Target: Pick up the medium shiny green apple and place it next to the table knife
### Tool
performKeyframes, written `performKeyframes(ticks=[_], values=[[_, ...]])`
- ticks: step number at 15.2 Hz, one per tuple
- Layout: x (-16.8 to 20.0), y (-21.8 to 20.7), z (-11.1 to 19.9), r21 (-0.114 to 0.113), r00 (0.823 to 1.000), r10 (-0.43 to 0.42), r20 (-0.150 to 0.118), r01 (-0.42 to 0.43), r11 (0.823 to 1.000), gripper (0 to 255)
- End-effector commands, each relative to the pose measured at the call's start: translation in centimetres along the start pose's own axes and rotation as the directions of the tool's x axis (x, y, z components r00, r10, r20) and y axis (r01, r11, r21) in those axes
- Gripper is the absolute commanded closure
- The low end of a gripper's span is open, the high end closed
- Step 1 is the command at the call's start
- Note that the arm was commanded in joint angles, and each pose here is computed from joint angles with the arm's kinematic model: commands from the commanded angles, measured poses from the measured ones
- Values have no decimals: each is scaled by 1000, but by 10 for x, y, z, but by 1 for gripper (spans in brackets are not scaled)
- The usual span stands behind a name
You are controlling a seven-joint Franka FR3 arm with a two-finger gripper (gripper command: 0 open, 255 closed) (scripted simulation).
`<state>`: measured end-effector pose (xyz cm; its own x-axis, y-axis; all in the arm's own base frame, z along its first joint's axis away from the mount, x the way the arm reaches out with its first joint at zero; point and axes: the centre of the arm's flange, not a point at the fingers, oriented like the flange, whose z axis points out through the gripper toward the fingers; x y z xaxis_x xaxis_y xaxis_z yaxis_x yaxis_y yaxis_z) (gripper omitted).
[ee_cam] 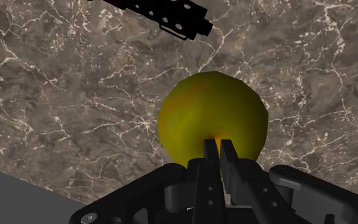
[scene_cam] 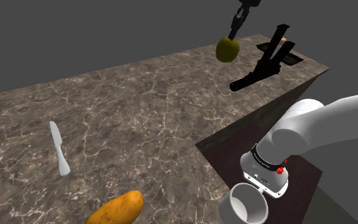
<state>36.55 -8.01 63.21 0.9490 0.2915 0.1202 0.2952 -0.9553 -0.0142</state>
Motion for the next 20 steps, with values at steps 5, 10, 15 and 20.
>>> performKeyframes(ticks=[5, 10, 15, 20], values=[[4, 0, -30, 0, 1000, 0, 0, 0, 1000, 255], [41, -53, -14, 0, 1000, 0, 0, 0, 1000, 255], [77, -106, 2, 0, 1000, 0, 0, 0, 1000, 255], [114, -158, 19, 0, 1000, 0, 0, 0, 1000, 255]])
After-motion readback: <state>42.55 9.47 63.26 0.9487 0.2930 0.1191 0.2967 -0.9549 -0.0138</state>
